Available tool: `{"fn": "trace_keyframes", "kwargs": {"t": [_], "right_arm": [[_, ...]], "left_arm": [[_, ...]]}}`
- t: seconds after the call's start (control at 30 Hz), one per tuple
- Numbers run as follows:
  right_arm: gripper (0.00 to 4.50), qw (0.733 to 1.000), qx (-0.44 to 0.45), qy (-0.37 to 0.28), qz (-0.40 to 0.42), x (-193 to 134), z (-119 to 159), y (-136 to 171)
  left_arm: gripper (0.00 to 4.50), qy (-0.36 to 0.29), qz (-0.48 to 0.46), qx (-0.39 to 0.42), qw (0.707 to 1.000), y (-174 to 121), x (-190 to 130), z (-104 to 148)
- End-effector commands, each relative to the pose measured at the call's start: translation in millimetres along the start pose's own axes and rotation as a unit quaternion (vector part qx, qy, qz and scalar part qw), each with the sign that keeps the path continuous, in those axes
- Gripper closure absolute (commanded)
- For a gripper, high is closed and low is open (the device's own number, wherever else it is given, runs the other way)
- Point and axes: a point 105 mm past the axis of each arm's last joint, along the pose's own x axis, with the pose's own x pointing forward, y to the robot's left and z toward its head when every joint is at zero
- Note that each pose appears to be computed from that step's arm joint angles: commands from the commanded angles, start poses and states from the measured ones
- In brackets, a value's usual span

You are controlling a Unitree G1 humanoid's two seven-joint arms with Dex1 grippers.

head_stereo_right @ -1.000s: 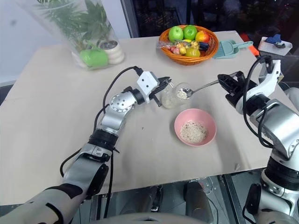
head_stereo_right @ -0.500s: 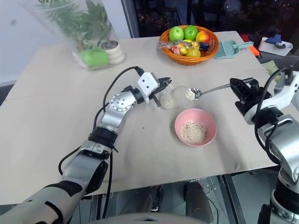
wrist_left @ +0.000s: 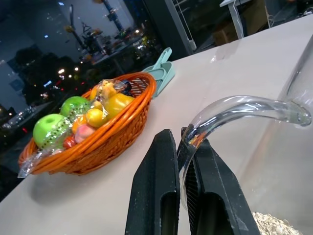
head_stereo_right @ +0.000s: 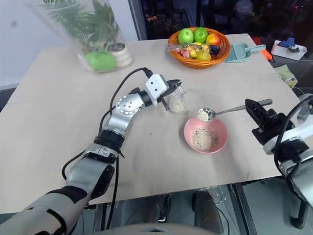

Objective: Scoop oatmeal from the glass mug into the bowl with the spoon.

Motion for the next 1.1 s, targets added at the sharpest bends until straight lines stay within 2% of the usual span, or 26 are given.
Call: {"fn": "trace_keyframes", "kwargs": {"t": [0.03, 0.17, 0.33, 0.43, 0.5, 0.57, 0.6, 0.67, 0.8, 0.93, 1.0, 1.1], "right_arm": [[4.50, 0.998, -0.057, 0.022, 0.027, -4, 3, 9], [4.50, 0.982, -0.167, 0.085, 0.020, -3, -1, 11], [4.50, 0.920, -0.373, 0.104, 0.063, 0, -4, 26], [4.50, 0.897, -0.424, 0.102, 0.077, 1, -3, 28], [4.50, 0.871, -0.470, 0.099, 0.099, 1, -6, 33], [4.50, 0.813, -0.560, 0.097, 0.128, -1, -10, 41], [4.50, 0.800, -0.575, 0.093, 0.146, -1, -11, 45], [4.50, 0.813, -0.557, 0.074, 0.151, -1, -6, 46], [4.50, 0.820, -0.548, 0.038, 0.160, -1, 5, 49], [4.50, 0.897, -0.395, -0.036, 0.194, 5, 26, 66], [4.50, 0.910, -0.358, -0.045, 0.204, 12, 27, 70], [4.50, 0.915, -0.340, -0.043, 0.212, 28, 23, 73]], "left_arm": [[4.44, -0.032, 0.017, 0.026, 0.999, 15, 3, 20], [4.44, -0.032, 0.022, 0.027, 0.999, 17, 1, 20], [4.44, -0.035, 0.038, 0.007, 0.999, 22, -2, 20], [4.44, -0.034, 0.040, 0.007, 0.999, 24, -3, 20], [4.44, -0.032, 0.041, 0.010, 0.999, 25, -4, 19], [4.44, -0.029, 0.043, 0.019, 0.999, 26, -6, 18], [4.44, -0.028, 0.044, 0.019, 0.998, 27, -6, 17], [4.44, -0.028, 0.048, 0.015, 0.998, 28, -7, 17], [4.44, -0.024, 0.054, 0.011, 0.998, 29, -11, 14], [4.44, -0.023, 0.067, -0.015, 0.997, 30, -14, 11], [4.44, -0.022, 0.073, -0.024, 0.997, 31, -16, 10], [4.44, -0.028, 0.082, -0.037, 0.996, 31, -18, 13]]}}
